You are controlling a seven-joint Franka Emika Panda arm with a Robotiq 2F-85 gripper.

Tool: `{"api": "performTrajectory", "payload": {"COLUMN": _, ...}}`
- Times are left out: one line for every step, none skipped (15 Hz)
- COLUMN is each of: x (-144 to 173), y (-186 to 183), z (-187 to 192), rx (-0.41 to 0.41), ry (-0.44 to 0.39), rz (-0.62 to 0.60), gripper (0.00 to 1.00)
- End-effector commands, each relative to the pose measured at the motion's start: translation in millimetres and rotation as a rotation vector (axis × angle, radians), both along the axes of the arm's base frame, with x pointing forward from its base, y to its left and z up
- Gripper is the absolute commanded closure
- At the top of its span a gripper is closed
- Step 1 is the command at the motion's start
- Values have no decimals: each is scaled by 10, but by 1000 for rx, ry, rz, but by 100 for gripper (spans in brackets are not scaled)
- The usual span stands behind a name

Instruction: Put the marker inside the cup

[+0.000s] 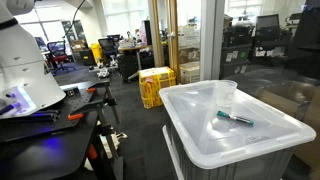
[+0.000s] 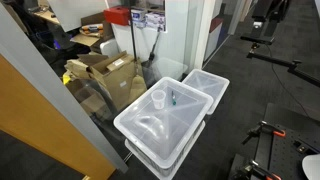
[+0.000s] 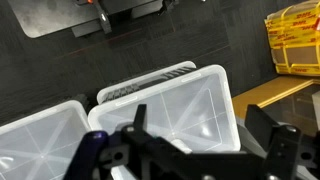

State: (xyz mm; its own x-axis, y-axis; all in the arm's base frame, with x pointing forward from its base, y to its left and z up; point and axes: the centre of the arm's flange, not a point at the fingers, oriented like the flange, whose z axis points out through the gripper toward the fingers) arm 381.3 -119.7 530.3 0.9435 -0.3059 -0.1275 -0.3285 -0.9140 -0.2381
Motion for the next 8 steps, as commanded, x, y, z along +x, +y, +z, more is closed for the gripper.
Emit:
{"api": "performTrajectory", "payload": {"x": 0, "y": 0, "z": 0, "rx": 0, "ry": 0, "rz": 0, "gripper": 0}}
{"api": "performTrajectory", "payload": {"x": 0, "y": 0, "z": 0, "rx": 0, "ry": 0, "rz": 0, "gripper": 0}}
{"api": "performTrajectory", "payload": {"x": 0, "y": 0, "z": 0, "rx": 0, "ry": 0, "rz": 0, "gripper": 0}}
{"api": "performTrajectory", "payload": {"x": 0, "y": 0, "z": 0, "rx": 0, "ry": 0, "rz": 0, "gripper": 0}}
{"api": "performTrajectory", "payload": {"x": 0, "y": 0, "z": 0, "rx": 0, "ry": 0, "rz": 0, "gripper": 0}}
{"api": "performTrajectory", "payload": {"x": 0, "y": 0, "z": 0, "rx": 0, "ry": 0, "rz": 0, "gripper": 0}}
{"api": "performTrajectory", "payload": {"x": 2, "y": -1, "z": 2, "rx": 2, "ry": -1, "rz": 4, "gripper": 0}}
{"api": "performTrajectory", "payload": {"x": 6, "y": 2, "z": 3, "rx": 0, "ry": -5, "rz": 4, "gripper": 0}}
